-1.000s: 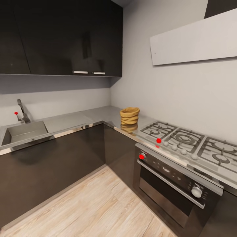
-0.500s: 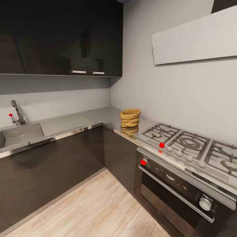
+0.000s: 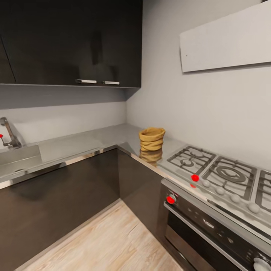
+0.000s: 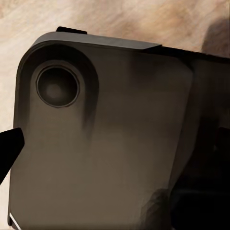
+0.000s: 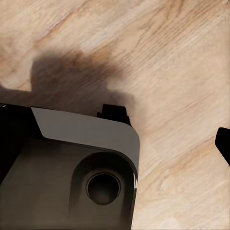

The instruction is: In the kitchen, take the popcorn bag from the countertop, put it into the microwave, and heat it until the popcorn is cooked so the cooked popcorn ends up inside the bag.

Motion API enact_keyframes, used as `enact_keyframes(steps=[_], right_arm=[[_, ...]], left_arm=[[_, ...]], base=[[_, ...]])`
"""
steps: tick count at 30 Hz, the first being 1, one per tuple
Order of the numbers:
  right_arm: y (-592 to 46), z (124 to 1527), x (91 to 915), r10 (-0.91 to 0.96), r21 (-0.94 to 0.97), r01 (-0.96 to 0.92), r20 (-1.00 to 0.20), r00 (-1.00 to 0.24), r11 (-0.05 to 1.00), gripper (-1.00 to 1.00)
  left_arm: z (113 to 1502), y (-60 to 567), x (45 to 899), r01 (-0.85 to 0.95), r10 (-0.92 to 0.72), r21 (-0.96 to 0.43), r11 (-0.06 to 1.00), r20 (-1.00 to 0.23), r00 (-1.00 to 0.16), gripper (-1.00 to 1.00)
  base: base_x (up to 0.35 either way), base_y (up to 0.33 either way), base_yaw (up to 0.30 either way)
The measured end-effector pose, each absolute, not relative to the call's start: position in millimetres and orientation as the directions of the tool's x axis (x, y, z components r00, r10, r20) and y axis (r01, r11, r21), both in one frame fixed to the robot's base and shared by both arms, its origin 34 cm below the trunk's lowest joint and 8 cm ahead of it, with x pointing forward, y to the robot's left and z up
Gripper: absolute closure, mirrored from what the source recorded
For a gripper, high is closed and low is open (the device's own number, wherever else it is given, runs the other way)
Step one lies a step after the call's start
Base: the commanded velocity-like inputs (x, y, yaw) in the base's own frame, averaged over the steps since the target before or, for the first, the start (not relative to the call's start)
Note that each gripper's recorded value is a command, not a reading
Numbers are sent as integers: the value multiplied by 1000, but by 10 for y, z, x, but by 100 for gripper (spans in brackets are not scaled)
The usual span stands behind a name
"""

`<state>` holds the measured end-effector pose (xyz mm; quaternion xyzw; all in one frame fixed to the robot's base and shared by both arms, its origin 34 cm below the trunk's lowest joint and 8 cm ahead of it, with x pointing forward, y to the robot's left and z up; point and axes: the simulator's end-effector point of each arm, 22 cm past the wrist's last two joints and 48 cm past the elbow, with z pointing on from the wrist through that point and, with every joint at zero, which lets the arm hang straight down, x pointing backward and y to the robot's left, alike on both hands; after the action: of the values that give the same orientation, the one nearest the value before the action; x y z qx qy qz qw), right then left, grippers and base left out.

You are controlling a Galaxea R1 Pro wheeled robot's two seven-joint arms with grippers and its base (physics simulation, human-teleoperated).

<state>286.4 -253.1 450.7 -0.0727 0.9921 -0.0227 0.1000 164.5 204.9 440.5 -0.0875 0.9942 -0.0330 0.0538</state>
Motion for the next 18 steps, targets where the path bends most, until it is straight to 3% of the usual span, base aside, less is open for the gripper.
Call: enact_keyframes(steps=[18], right_arm=[[-2538, 4506, 2858, -149, -60, -140, -193, -970, 988, -100]], left_arm=[[4405, 2049, 1645, -170, -177, -75, 983, -101, -979, -100]], base=[[320, 156, 0]])
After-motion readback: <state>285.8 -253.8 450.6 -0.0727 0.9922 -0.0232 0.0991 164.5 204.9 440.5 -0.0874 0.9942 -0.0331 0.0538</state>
